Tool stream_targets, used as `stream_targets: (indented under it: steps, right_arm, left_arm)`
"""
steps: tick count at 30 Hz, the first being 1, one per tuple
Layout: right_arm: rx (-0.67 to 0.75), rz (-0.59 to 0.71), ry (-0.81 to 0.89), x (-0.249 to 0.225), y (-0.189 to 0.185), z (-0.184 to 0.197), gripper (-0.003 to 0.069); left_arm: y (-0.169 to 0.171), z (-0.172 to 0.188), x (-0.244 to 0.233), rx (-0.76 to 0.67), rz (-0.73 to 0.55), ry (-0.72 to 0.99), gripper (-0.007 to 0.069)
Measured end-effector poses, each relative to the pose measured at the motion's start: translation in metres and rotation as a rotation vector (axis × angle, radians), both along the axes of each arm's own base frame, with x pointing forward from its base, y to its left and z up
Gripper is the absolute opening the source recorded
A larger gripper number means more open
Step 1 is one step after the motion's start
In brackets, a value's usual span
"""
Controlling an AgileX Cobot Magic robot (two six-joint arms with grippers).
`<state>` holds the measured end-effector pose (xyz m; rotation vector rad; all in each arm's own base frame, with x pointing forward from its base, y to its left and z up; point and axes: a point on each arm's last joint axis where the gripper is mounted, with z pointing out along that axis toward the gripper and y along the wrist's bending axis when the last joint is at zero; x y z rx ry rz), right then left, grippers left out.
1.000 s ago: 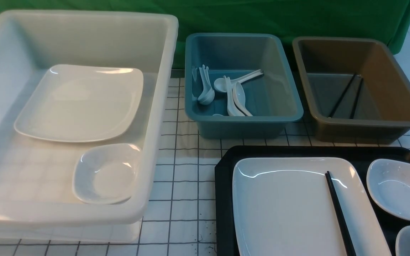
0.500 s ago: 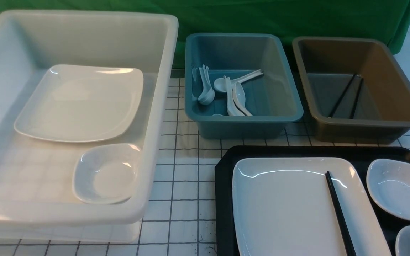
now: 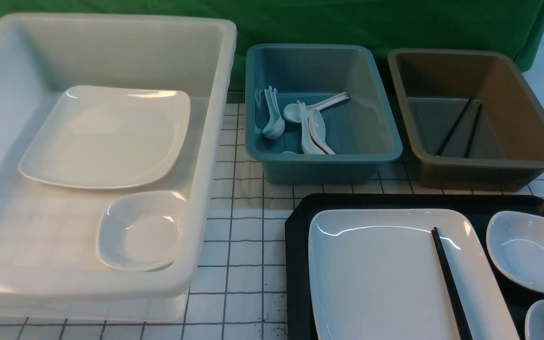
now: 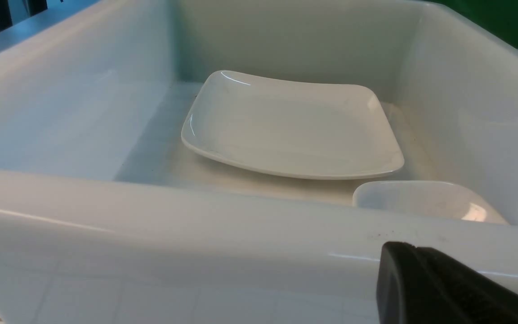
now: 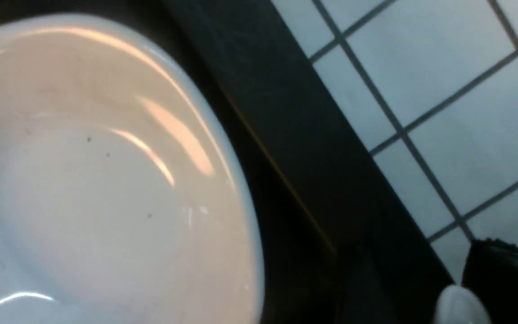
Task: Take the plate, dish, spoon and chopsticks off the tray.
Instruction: Use the right arm to grab a soup spoon from the plate, then use the right arm to put the soup spoon into the small storage box in the middle
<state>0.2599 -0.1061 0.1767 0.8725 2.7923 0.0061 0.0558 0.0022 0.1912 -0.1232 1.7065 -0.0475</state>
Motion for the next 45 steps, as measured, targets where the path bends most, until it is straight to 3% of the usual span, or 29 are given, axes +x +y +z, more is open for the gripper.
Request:
stream_targets:
  steps: [5, 9, 17, 23, 30, 36, 38, 45]
  right_arm:
    - [-0.007, 0.003, -0.014, 0.002, -0.001, 0.000, 0.0322]
    - [-0.007, 0.011, -0.013, 0.001, -0.001, 0.000, 0.0169]
    - [0.022, 0.044, -0.030, -0.006, 0.007, 0.036, 0.0169]
    - [0.056, 0.095, -0.336, -0.005, 0.026, 0.129, 0.0169]
    - [0.165, 0.353, -0.838, 0.021, 0.098, 0.208, 0.0169]
    - [0.186, 0.522, -0.971, 0.059, 0.172, 0.203, 0.0169]
    - [0.173, 0.530, -1.013, 0.073, 0.191, 0.198, 0.0169]
    - [0.093, 0.364, -1.241, 0.142, 0.260, 0.155, 0.0169]
  left_arm:
    - [0.000, 0.000, 0.000, 0.000, 0.000, 0.000, 0.0005]
    - [0.000, 0.000, 0.000, 0.000, 0.000, 0.000, 0.0005]
    - [0.000, 0.000, 0.000, 0.000, -0.004, 0.000, 0.0005]
    - [0.000, 0.000, 0.000, 0.000, 0.000, 0.000, 0.0005]
    - [0.000, 0.000, 0.000, 0.000, 0.000, 0.000, 0.0005]
    - [0.000, 0.000, 0.000, 0.000, 0.000, 0.000, 0.0005]
    - [0.000, 0.000, 0.000, 0.000, 0.000, 0.000, 0.0005]
    - [0.000, 0.000, 0.000, 0.000, 0.000, 0.000, 0.0005]
